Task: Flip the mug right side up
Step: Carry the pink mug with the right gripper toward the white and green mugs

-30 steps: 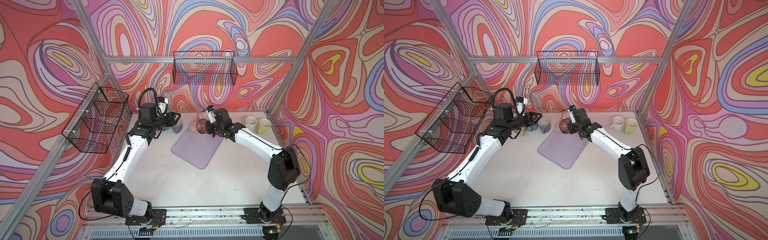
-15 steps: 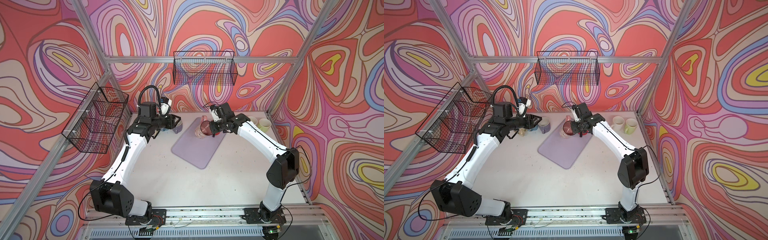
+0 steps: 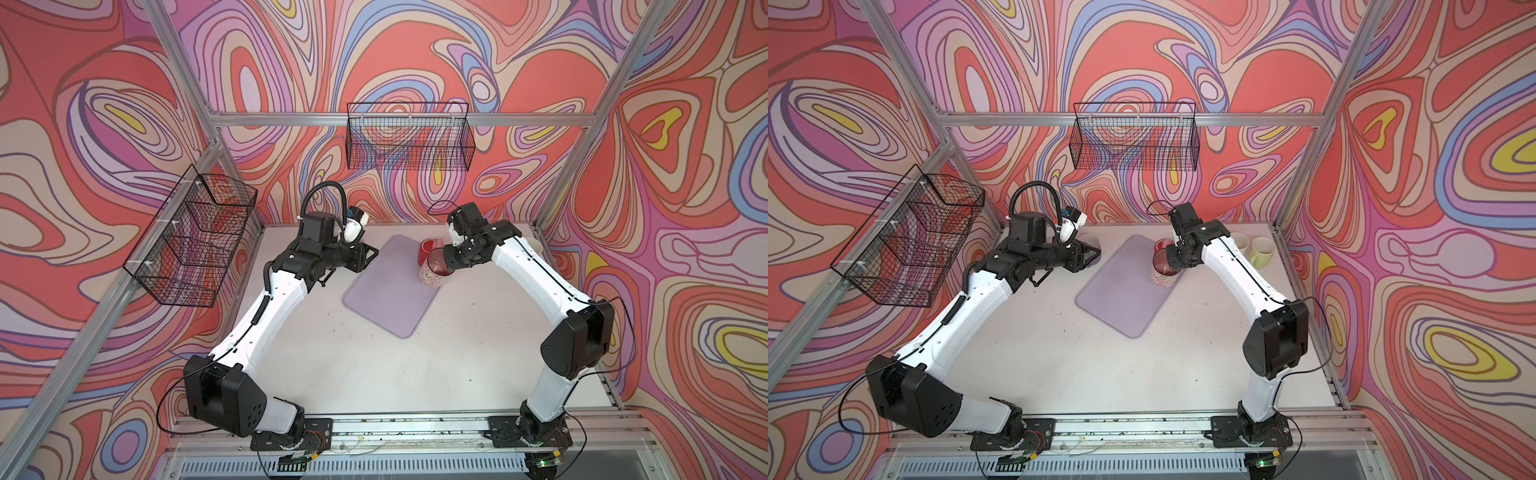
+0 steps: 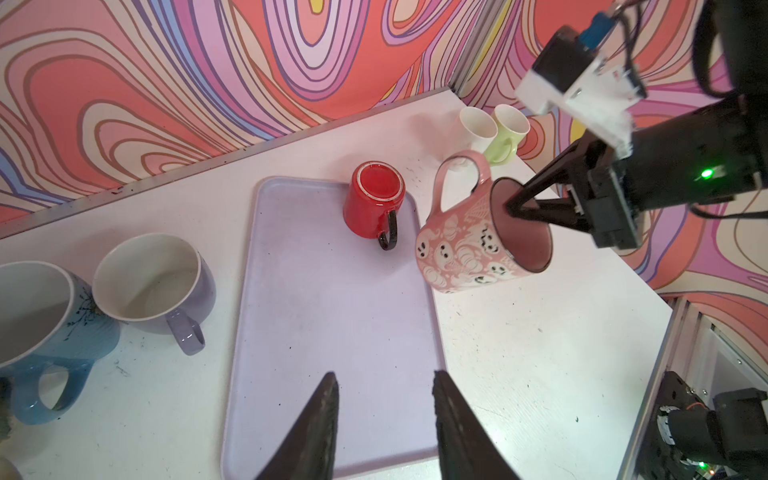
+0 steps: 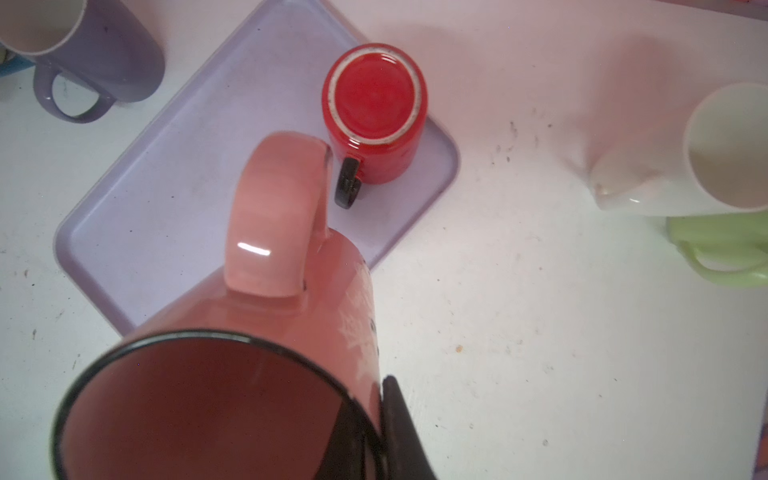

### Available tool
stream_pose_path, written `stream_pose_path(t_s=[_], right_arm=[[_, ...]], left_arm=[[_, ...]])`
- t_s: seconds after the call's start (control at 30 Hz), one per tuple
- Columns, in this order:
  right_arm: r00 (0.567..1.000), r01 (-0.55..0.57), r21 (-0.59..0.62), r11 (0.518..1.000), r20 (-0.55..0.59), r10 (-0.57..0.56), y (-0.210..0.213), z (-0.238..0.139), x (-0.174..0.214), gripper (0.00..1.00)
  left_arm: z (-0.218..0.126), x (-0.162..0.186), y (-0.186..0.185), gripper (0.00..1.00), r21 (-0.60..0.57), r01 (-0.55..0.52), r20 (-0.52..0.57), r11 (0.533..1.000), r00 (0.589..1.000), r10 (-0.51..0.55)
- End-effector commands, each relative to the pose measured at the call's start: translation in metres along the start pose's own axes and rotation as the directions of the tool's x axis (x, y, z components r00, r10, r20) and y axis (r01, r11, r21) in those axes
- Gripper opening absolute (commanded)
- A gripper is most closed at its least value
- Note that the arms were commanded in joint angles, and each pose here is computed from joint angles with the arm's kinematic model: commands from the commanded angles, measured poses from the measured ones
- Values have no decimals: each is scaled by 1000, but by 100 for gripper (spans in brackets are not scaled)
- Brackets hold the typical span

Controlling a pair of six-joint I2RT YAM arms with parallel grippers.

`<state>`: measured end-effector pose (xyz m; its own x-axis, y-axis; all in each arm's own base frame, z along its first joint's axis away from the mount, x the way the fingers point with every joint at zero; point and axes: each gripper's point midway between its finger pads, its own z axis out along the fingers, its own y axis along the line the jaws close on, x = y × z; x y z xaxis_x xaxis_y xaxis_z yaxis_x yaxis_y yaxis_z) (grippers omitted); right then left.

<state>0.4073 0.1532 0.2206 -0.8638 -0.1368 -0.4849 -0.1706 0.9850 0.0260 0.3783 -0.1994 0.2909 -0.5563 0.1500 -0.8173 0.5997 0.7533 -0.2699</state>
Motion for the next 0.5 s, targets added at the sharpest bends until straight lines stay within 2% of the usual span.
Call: stream_pose_path(t_s=[0.0, 0.13, 0.3, 0.47], right_arm=[[987, -90, 19, 996, 135, 87, -23, -49, -23, 0], [982, -152, 74, 986, 127, 141, -49, -47, -11, 0], [962, -254, 92, 963, 125, 242, -82, -46, 1, 0], [949, -305, 100, 947, 118, 293, -105, -43, 3, 0]], left_arm=[[3, 3, 1, 40, 2, -34, 3, 999, 999, 34], [5, 6, 2, 40, 5, -33, 4, 999, 999, 33], [11, 12, 2, 40, 21, -20, -7, 1000, 1000, 20], [14, 15, 3, 40, 31, -11, -6, 999, 1000, 12]])
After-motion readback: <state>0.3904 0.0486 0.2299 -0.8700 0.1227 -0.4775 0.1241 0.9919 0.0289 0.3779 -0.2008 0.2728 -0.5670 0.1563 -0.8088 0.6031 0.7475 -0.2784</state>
